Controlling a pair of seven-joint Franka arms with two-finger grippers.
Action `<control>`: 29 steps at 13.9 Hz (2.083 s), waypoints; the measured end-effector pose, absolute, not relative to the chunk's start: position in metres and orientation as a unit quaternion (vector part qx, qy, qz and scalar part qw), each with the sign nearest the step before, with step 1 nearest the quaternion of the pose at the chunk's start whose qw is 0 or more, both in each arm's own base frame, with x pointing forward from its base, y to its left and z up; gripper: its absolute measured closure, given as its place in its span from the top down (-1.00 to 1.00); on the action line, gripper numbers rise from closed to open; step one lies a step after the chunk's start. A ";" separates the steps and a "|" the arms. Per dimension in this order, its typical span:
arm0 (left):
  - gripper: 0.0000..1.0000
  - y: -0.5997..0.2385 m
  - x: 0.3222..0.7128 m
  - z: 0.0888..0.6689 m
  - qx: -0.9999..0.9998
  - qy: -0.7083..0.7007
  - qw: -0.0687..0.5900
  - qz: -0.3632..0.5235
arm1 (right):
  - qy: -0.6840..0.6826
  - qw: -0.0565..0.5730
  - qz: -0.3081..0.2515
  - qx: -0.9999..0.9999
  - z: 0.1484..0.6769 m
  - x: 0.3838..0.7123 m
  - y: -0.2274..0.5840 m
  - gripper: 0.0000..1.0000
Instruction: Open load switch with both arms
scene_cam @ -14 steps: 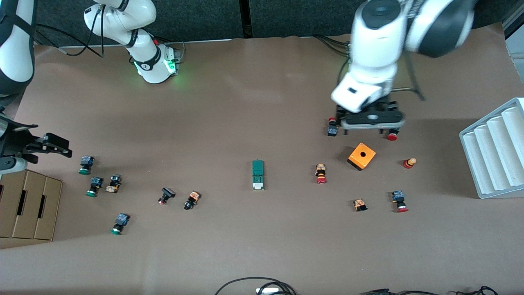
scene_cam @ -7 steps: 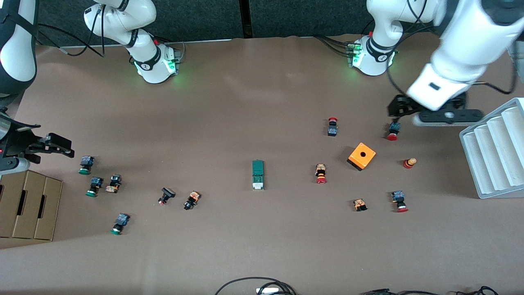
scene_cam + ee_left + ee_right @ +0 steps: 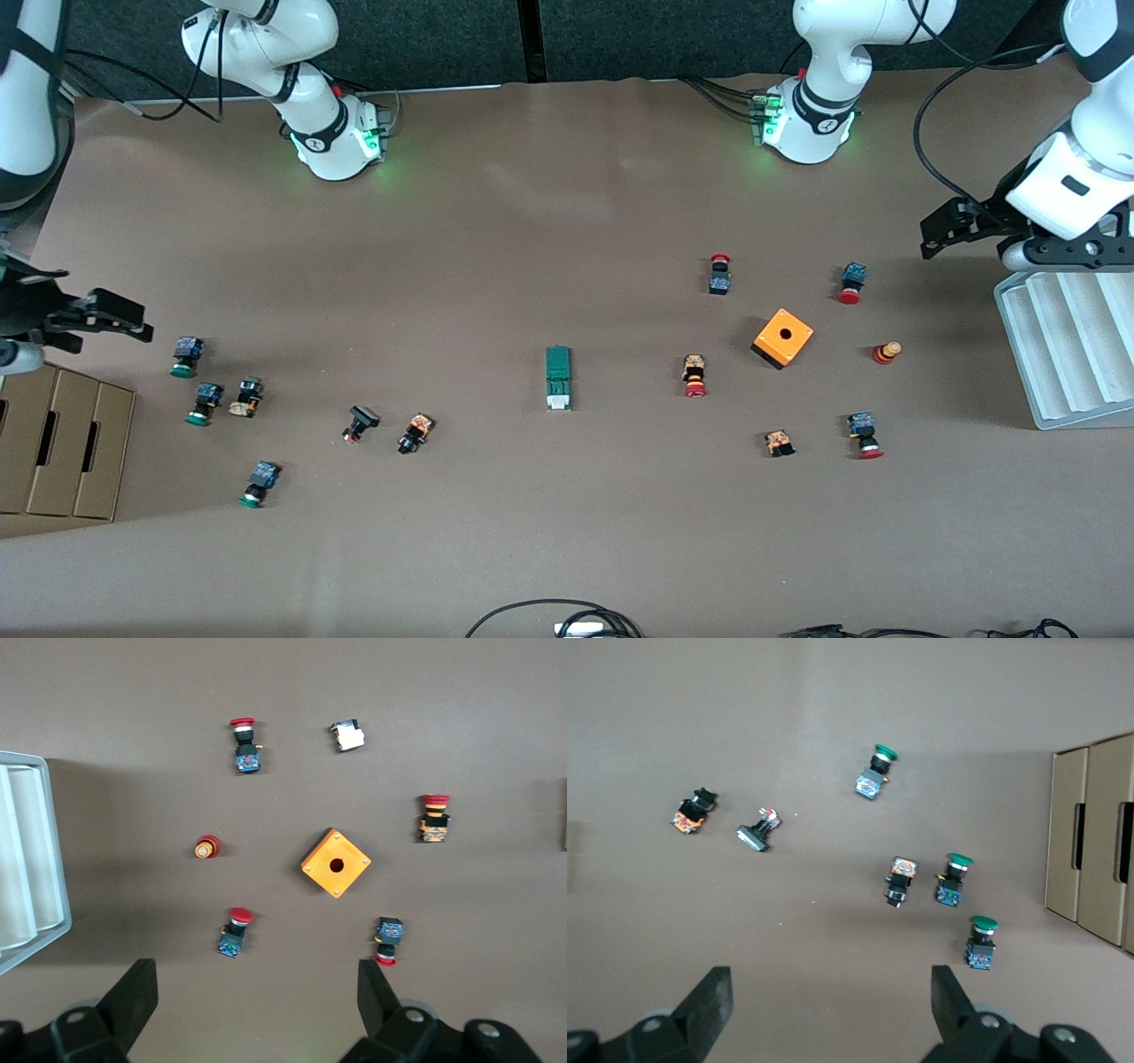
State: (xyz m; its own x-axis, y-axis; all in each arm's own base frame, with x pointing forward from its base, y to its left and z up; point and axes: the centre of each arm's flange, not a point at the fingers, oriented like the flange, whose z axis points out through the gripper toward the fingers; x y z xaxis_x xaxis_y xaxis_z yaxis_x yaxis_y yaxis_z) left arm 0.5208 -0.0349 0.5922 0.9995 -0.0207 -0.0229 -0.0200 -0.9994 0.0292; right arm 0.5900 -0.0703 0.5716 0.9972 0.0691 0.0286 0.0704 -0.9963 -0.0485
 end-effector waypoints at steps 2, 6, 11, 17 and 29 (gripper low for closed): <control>1.00 -0.032 0.520 0.594 1.000 -0.005 0.023 -0.011 | -0.031 0.025 -0.014 -0.999 0.572 0.589 -0.075 1.00; 1.00 -0.024 0.515 0.596 0.999 0.003 0.025 -0.020 | -0.030 0.025 -0.016 -0.999 0.573 0.590 -0.076 1.00; 1.00 -0.023 0.514 0.597 0.999 0.004 0.025 -0.025 | -0.045 0.021 -0.010 -0.999 0.567 0.592 -0.073 1.00; 1.00 -0.020 0.514 0.596 0.999 0.007 0.025 -0.026 | -0.017 0.010 -0.012 -1.000 0.570 0.594 -0.059 1.00; 1.00 -0.013 0.515 0.595 0.999 0.013 0.026 -0.029 | -0.008 0.013 0.009 -1.000 0.571 0.588 -0.057 1.00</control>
State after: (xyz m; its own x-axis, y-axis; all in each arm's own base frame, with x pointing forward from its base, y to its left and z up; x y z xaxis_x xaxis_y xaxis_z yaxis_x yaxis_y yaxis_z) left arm 0.5145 -0.0132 0.5946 0.9980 0.0242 -0.0578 0.0272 -0.9983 0.0507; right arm 0.5883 -0.0574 0.5707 0.9997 0.0171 -0.0182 0.0166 -0.9995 -0.0258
